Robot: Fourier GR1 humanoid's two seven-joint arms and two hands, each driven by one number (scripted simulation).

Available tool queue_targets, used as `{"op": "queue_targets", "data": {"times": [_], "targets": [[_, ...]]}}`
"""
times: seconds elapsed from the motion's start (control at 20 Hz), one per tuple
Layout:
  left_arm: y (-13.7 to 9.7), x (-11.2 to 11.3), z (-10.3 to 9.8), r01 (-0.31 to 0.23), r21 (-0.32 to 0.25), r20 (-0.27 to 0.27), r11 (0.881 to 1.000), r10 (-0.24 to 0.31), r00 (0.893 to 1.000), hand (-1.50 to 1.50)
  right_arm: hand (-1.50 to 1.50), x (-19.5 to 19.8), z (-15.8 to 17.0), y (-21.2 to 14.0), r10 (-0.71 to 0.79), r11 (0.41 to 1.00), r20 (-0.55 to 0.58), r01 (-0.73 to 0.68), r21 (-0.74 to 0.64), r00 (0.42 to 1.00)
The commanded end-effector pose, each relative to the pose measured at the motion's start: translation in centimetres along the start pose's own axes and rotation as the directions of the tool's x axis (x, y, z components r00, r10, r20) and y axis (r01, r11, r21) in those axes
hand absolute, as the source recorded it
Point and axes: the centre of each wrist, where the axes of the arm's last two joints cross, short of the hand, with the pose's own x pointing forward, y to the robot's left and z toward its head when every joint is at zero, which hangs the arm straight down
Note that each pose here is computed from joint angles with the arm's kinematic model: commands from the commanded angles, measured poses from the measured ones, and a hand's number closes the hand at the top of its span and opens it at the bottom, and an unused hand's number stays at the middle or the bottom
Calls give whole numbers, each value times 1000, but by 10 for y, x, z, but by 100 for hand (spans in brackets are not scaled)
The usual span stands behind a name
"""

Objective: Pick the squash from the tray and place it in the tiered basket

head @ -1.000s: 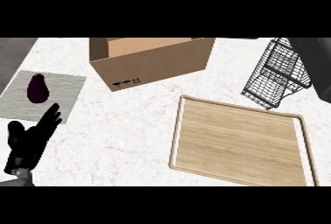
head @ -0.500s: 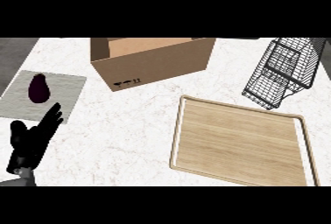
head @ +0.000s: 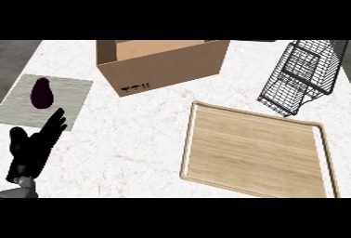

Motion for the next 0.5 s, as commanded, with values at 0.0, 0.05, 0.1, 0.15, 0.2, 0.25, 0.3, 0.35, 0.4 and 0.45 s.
{"op": "queue_targets", "data": {"times": [0.0, 0.05, 0.1, 0.15, 0.2, 0.25, 0.3, 0.35, 0.4, 0.45], "targets": [[2, -7, 4, -7, -1, 1, 1000, 7, 1000, 0, 150, -27, -8, 23, 16, 976, -113, 9, 216, 993], [7, -7, 3, 4, 6, -16, 1000, -4, 1000, 0, -150, -10, 1, 27, 8, 964, -126, 26, 264, 992], [-2, -10, -2, -6, -1, -13, 1000, 6, 1000, 0, -150, -12, -1, 24, 26, 961, -151, 17, 278, 988], [1, -1, -1, 7, 5, -6, 1000, -7, 1000, 0, -150, -5, 5, 34, 40, 953, -172, 14, 303, 984], [-8, -4, 3, -12, 0, 6, 1000, 12, 1000, 0, -150, -25, -4, 36, 52, 953, -213, 15, 302, 976], [8, 4, 0, -9, 19, 1, 1000, 9, 1000, 0, -150, -39, -13, 26, 33, 956, -258, 45, 291, 966], [3, -7, 4, 7, 7, 3, 1000, -7, 1000, 0, -150, -24, 0, 49, -10, 954, -301, 99, 283, 954], [6, -7, 4, 0, 11, 5, 1000, 0, 1000, 0, -150, -12, 1, 32, -21, 956, -294, 106, 275, 956], [-2, -9, 4, -4, 9, 0, 1000, 4, 1000, 0, -150, -29, -7, 30, -48, 961, -283, 122, 249, 958], [3, -2, 2, 9, 7, 0, 1000, -9, 1000, 0, -150, -26, -6, 32, -115, 965, -276, 173, 198, 954]]}}
